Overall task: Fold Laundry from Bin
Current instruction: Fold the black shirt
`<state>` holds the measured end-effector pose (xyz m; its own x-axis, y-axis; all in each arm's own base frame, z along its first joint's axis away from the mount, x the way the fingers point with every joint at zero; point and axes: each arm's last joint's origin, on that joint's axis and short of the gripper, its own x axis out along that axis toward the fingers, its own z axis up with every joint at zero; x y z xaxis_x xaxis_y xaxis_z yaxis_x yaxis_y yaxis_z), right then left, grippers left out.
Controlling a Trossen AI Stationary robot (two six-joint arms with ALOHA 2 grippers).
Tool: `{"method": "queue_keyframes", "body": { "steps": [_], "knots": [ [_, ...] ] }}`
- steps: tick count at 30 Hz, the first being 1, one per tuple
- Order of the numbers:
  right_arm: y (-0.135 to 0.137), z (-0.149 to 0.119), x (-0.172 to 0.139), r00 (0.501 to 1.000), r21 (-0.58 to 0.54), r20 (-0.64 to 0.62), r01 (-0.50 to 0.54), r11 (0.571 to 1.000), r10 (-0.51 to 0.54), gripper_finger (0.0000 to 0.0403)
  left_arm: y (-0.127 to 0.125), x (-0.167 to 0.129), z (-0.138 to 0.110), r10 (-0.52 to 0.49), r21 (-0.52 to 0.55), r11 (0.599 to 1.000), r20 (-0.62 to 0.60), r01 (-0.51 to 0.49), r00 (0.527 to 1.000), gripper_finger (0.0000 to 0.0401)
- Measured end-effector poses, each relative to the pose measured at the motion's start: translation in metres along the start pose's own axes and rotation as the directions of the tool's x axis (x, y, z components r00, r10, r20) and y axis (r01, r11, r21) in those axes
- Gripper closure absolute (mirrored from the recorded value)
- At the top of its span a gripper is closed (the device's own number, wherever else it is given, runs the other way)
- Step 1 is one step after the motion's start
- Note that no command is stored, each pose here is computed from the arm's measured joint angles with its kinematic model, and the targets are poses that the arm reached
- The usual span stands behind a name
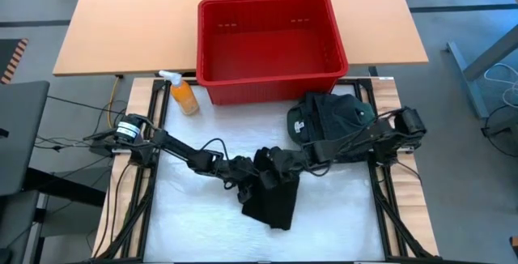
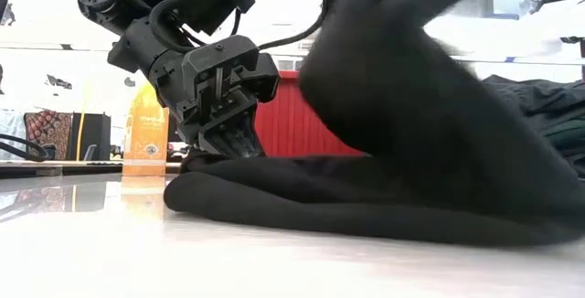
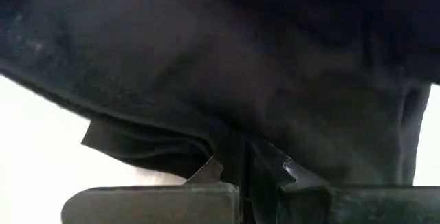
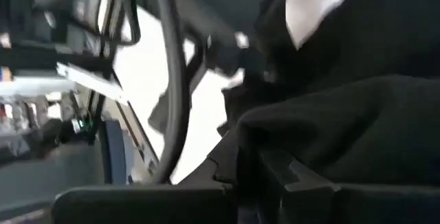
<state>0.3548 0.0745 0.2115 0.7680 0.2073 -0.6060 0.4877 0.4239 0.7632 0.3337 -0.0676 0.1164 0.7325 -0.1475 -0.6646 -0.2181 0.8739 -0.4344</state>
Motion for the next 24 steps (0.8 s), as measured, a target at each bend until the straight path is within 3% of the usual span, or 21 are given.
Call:
{"method": "queue_keyframes", "body": {
  "steps": [9, 14, 24],
  "knots": [
    [-0.008, 0.019, 0.012, 0.999, -0.007, 0.028, -0.035, 0.999, 0.036, 0.0339, 0.001, 0.000, -0.002, 0.001, 0.024, 1.000, -0.027, -0.001, 1.000, 0.0401],
    [-0.007, 0.024, 0.007, 0.998, -0.033, -0.014, -0.061, 0.998, 0.061, 0.0293, 0.002, 0.000, -0.002, 0.003, 0.034, 0.999, -0.037, -0.002, 0.999, 0.0401],
    [-0.014, 0.028, -0.002, 0.996, 0.065, -0.093, 0.002, 0.998, 0.004, 0.0213, 0.008, 0.000, 0.002, 0.012, 0.043, 0.999, -0.032, -0.011, 0.999, 0.0401]
  ]
}}
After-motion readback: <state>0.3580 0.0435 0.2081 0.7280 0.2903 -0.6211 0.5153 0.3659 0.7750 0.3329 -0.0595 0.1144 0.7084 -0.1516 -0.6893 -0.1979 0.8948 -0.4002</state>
